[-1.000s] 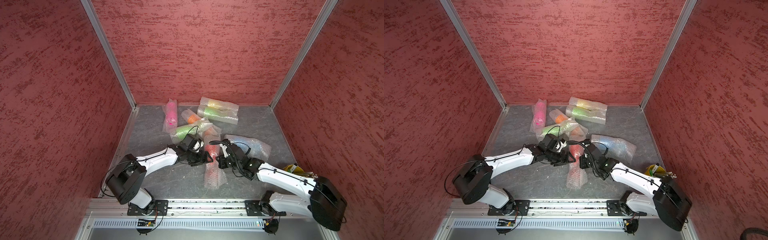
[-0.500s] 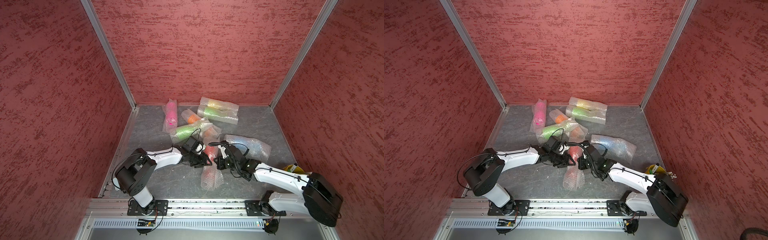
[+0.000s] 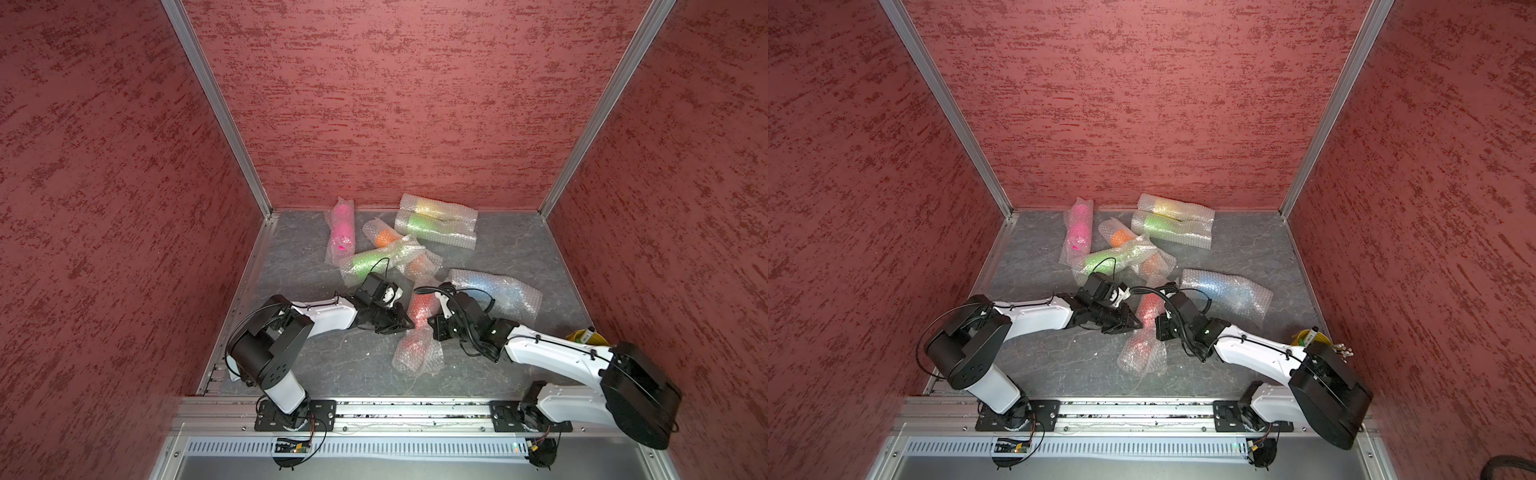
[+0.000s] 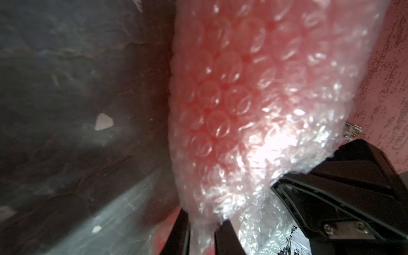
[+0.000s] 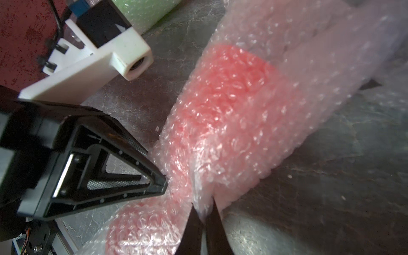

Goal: Unpack wine glasses from bubble wrap
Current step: Unwrap the bubble wrap.

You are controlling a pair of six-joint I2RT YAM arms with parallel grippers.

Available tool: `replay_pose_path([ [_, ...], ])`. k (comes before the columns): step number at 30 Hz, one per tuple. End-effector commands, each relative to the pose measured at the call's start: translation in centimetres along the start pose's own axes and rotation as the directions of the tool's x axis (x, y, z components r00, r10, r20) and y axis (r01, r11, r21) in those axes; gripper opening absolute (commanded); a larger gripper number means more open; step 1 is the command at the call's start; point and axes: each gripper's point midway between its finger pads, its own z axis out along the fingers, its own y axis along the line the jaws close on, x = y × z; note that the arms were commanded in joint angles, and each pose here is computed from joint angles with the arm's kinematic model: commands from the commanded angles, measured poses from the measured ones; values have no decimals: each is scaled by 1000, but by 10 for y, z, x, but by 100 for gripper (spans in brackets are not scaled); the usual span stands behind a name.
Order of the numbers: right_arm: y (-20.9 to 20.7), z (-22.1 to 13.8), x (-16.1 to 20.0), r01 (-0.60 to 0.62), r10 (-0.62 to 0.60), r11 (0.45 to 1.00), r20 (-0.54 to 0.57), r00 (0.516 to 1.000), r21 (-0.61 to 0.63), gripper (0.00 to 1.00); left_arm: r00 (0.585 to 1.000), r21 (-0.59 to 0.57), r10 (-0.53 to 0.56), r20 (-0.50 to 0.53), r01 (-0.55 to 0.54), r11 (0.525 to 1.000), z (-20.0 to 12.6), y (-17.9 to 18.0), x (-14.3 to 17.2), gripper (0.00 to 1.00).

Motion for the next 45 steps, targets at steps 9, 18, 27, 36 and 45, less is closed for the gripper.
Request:
replay_pose_path([
  [9,-9,-8,-1,14,-15,999,25,1000,47,8,999,-90,-13,45,17,996,-9,15,-1,23],
  [18,13,-15,-6,-1,6,996,60,998,-91,0,985,-102,169,40,-164,981,-25,-32,6,69],
  [27,23,-20,-9,-11,23,988,78,997,-152,0,967,-92,246,-66,-251,964,1,-48,25,73],
  [36,17,-20,-6,-12,21,992,70,997,-128,0,970,-112,235,-69,-242,964,3,-35,27,58],
  [45,14,-13,-6,-9,15,994,53,998,-106,0,969,-149,230,-88,-241,959,16,-28,23,50],
])
